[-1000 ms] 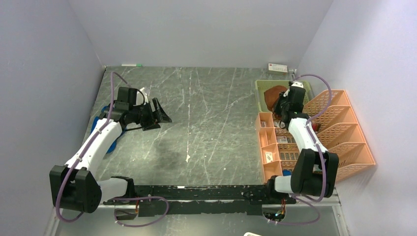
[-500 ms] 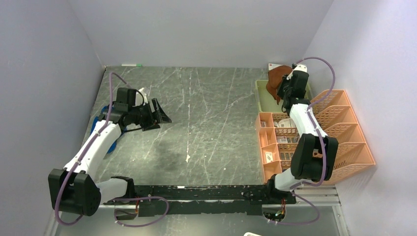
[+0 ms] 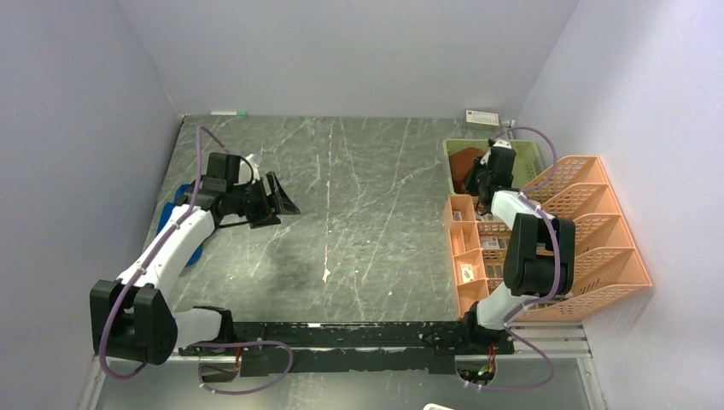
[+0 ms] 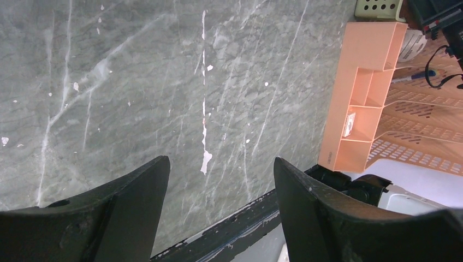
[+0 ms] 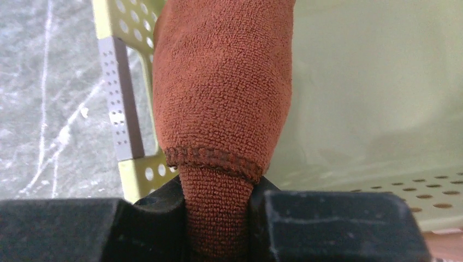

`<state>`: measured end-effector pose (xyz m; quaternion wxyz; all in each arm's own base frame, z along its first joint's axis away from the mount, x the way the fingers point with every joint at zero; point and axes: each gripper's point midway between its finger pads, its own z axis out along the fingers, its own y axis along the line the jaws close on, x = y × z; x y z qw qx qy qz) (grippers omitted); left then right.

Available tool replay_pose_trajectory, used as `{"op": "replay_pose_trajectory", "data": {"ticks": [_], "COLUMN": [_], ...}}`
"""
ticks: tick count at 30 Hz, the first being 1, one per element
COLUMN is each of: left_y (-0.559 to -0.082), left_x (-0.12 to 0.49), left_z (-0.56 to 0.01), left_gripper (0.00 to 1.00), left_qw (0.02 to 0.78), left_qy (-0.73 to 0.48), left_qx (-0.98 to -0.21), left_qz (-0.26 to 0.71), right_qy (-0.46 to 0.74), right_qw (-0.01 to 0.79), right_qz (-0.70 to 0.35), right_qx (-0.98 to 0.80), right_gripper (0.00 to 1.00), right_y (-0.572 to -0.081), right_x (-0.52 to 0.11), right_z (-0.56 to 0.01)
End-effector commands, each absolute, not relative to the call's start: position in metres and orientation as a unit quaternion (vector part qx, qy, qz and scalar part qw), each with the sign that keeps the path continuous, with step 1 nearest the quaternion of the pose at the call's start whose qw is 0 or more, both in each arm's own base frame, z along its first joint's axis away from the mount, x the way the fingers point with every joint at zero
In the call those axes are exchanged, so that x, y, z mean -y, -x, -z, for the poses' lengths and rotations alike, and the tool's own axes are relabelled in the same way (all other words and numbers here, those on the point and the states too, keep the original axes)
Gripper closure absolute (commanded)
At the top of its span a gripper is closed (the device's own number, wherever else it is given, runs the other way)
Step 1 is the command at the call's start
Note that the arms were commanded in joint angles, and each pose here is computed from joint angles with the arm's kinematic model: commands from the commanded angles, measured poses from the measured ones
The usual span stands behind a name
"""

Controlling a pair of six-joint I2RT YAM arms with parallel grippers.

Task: Roll the towels
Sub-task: Place the towel in the bin.

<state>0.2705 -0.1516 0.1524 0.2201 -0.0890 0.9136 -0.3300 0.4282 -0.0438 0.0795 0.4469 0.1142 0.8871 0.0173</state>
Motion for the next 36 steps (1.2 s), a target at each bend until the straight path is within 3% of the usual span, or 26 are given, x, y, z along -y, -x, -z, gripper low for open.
{"op": "replay_pose_trajectory", "data": {"ticks": [1,7,14,16,26,30,34,36], "left_y": [-0.272,-0.272,-0.271,-0.272,-0.273,-0.272,-0.272,-0.272], "left_x": [0.16,0.16,0.161,0.162,0.166,0.167,0.167,0.167], "left_z": [-0.151,-0.15,-0.144,-0.144,-0.144,-0.145,-0.147,-0.148], "left_gripper": [0.2,0.21,0.21,0.21,0.21,0.21,0.21,0.21], "left_qw": [0.216,0.215,0.205,0.205,0.196,0.195,0.197,0.199], "left_qy": [0.082,0.087,0.092,0.091,0.092,0.091,0.09,0.09], "left_qx": [-0.906,-0.906,-0.907,-0.906,-0.903,-0.902,-0.902,-0.902], "left_qz": [0.355,0.355,0.356,0.359,0.37,0.374,0.374,0.373], "right_qy": [-0.115,-0.117,-0.1,-0.095,-0.085,-0.083,-0.093,-0.097], "right_qw": [0.472,0.45,0.437,0.436,0.442,0.45,0.461,0.461], "right_qz": [-0.075,-0.135,-0.139,-0.116,-0.018,0.016,0.03,0.026], "right_qx": [-0.871,-0.875,-0.883,-0.887,-0.893,-0.889,-0.882,-0.882], "right_gripper": [1.0,1.0,0.46,0.36,0.3,0.01,0.0,0.06], "right_y": [-0.448,-0.464,-0.482,-0.481,-0.479,-0.476,-0.479,-0.485], "right_x": [0.024,0.005,0.002,0.007,0.036,0.043,0.049,0.049], "right_z": [-0.087,-0.076,-0.08,-0.08,-0.11,-0.124,-0.128,-0.125]}}
